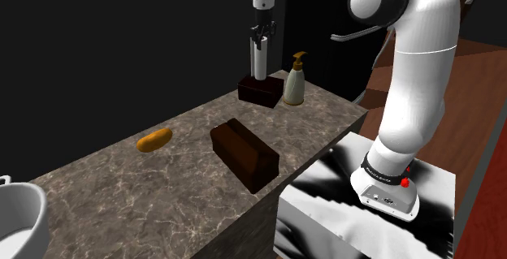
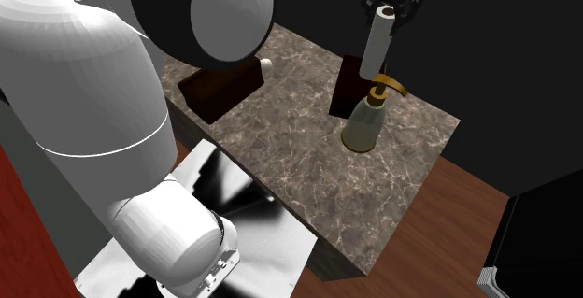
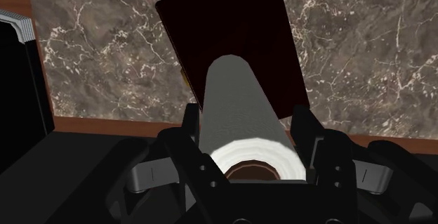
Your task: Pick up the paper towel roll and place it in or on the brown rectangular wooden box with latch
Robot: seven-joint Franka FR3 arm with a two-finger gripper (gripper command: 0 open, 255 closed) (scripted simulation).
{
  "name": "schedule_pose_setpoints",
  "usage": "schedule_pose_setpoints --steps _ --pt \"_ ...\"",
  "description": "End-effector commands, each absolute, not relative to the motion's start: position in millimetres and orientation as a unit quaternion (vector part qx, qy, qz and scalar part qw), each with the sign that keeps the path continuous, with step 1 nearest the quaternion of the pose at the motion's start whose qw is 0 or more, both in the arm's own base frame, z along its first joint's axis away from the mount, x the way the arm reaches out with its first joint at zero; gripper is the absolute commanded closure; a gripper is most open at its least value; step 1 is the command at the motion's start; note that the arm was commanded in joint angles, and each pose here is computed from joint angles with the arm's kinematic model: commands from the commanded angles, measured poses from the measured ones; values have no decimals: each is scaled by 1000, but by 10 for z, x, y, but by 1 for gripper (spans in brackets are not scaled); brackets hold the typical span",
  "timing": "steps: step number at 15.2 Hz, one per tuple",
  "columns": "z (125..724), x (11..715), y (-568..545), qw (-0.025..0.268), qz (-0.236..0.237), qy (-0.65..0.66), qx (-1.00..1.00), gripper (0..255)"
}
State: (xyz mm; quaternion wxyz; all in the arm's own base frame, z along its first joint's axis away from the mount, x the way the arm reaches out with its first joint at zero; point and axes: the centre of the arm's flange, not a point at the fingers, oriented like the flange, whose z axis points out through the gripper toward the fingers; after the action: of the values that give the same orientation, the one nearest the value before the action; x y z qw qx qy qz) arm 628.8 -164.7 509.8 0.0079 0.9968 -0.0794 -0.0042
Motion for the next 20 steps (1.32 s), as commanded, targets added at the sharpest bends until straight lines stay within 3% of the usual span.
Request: schedule_pose_setpoints --steps 1,7,8,13,17,20 --pt "5057 6286 -1644 8 -4 -79 997 255" --pt "5057 6286 -1644 8 -4 -79 997 255" --pt "5057 6286 -1644 8 -4 -79 997 0" --pt "5057 6286 -1644 8 -4 -79 997 0" --pt "5557 6291 -1637 8 -4 -79 997 0" --pt "5557 6290 -1637 8 -4 -79 997 0"
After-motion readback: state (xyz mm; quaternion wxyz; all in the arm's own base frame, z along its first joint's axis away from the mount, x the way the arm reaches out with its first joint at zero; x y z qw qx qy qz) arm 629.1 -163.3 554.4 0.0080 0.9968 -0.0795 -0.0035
